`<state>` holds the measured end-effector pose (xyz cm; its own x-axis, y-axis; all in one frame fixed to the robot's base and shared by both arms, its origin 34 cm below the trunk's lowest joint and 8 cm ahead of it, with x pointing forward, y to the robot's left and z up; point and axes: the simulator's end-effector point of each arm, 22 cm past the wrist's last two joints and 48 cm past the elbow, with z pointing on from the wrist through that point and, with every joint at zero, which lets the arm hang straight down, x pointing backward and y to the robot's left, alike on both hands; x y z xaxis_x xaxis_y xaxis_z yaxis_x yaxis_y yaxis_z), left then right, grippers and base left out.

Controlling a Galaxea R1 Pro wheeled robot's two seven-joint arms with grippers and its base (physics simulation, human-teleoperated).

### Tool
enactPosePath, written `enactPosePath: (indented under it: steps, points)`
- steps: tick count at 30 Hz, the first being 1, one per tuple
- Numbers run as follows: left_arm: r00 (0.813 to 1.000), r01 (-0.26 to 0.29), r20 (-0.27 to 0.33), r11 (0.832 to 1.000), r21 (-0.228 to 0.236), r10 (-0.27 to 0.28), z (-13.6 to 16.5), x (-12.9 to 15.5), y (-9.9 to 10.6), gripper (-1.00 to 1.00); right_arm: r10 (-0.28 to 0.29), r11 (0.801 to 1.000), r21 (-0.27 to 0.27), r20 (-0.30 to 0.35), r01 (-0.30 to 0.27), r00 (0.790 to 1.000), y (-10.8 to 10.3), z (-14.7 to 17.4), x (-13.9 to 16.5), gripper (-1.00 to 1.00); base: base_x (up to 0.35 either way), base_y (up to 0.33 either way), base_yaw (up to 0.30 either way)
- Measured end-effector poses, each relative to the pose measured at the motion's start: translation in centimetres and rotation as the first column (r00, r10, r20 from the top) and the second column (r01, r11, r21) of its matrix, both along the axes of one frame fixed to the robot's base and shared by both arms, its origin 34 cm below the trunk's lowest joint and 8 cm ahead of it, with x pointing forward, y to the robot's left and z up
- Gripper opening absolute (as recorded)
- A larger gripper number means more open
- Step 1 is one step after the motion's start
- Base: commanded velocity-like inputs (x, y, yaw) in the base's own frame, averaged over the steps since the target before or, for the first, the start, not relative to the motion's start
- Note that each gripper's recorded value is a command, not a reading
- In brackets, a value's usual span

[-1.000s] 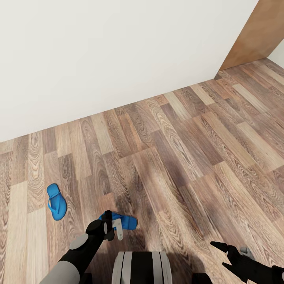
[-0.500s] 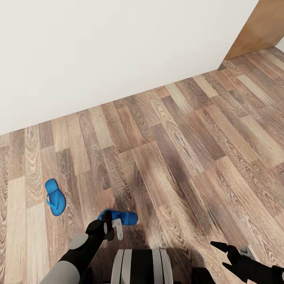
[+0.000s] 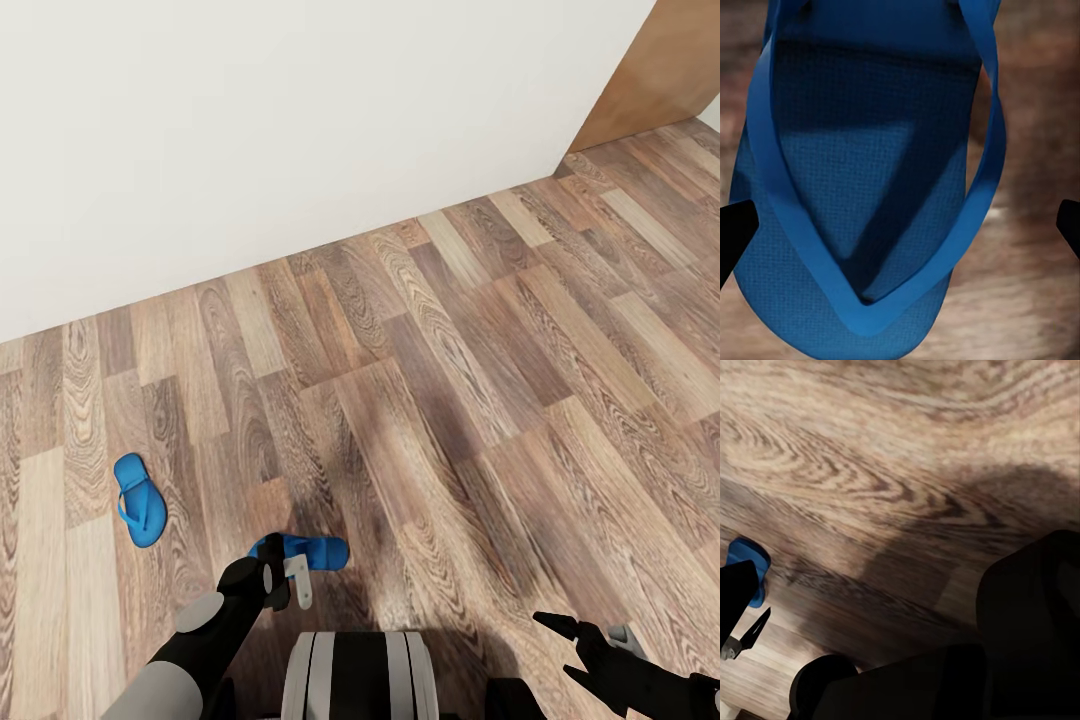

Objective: In the bedroom, move the book from the bed onto either nightstand, and place the two sandals side by side next to the bed.

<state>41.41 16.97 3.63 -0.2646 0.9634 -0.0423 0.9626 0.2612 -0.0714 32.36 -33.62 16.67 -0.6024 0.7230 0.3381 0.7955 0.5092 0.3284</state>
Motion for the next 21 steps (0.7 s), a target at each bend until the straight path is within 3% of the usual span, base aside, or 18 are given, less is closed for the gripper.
enactPosePath:
  steps: [21]
  points:
    - [1.0,0.0,0.0,1.0,0.0,0.0,-0.01,-0.02,0.0,1.0,0.0,1.0,0.0,0.0,0.0,1.0,0.0,0.0,0.0,1.0,0.0,0.0,0.0]
